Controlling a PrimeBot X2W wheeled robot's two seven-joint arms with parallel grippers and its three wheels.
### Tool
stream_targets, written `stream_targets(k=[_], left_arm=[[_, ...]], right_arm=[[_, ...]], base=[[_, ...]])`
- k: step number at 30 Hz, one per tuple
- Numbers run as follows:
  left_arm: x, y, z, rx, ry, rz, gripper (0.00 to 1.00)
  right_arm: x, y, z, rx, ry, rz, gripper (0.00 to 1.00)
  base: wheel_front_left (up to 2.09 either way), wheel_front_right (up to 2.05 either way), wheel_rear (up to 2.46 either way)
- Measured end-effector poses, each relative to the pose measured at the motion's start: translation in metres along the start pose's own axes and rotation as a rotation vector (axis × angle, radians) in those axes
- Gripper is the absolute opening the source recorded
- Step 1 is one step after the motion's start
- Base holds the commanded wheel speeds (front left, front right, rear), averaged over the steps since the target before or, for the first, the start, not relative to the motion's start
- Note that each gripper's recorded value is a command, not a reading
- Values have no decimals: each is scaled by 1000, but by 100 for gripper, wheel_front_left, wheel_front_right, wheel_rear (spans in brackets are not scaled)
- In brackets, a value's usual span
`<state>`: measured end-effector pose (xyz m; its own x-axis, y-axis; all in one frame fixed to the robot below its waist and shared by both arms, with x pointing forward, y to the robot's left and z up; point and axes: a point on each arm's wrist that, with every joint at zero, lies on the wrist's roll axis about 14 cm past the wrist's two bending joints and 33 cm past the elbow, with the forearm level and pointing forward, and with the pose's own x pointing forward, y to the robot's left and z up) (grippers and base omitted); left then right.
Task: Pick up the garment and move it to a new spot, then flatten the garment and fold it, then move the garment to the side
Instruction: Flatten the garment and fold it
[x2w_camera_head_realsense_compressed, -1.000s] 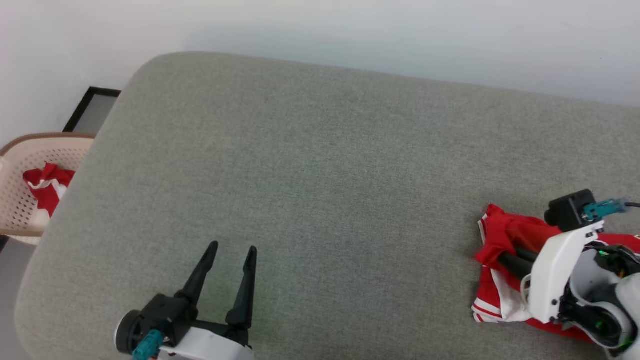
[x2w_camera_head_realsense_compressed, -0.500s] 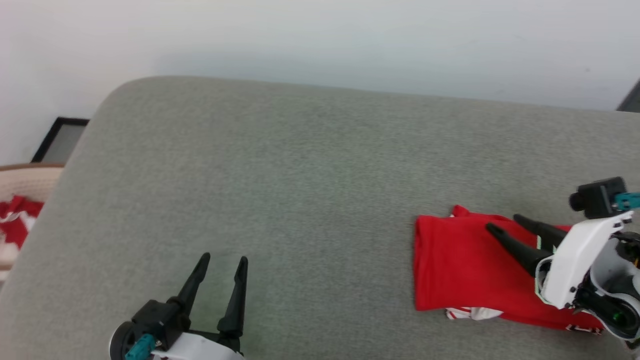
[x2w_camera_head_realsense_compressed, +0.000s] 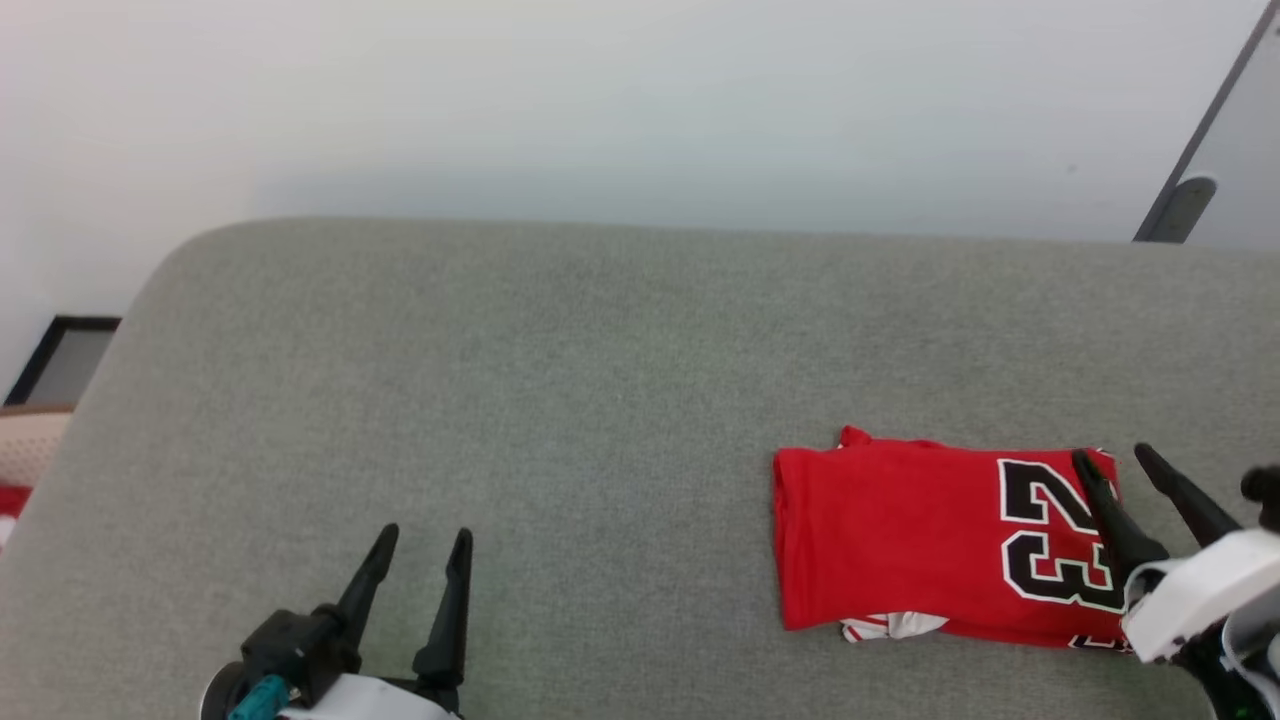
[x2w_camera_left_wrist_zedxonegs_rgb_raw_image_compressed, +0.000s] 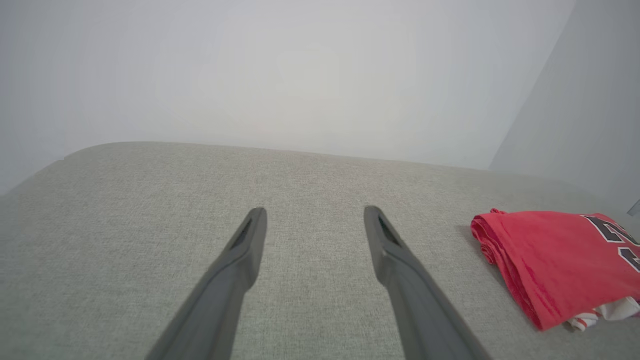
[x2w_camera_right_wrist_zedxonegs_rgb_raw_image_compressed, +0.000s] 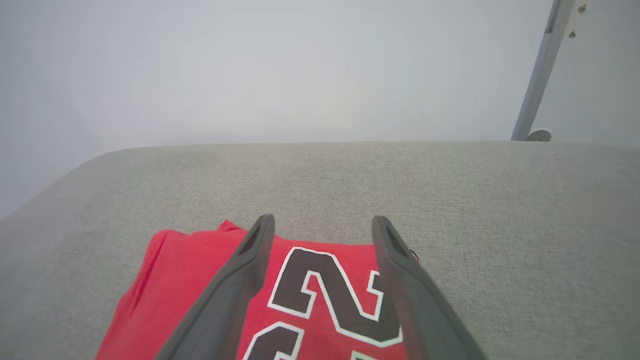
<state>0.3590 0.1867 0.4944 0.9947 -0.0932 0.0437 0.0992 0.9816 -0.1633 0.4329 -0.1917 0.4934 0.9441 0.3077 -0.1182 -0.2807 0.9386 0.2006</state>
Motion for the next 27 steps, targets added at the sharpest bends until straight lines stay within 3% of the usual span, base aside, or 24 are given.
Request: stream_targets(k=[4,9,27], left_arm=[[-7,2,4,4,-10,4,100],[-19,13,9,8,-27,41,100],[-71,37,16,18,-56,162,100]], right_arm=[[-12,-5,6,-21,-55,-35,100],[-24,8,39,-52,-203,-31,100],[-75,21,22,-27,-264,-94,100]], base=[[0,0,0],[0,0,0],[0,0,0]])
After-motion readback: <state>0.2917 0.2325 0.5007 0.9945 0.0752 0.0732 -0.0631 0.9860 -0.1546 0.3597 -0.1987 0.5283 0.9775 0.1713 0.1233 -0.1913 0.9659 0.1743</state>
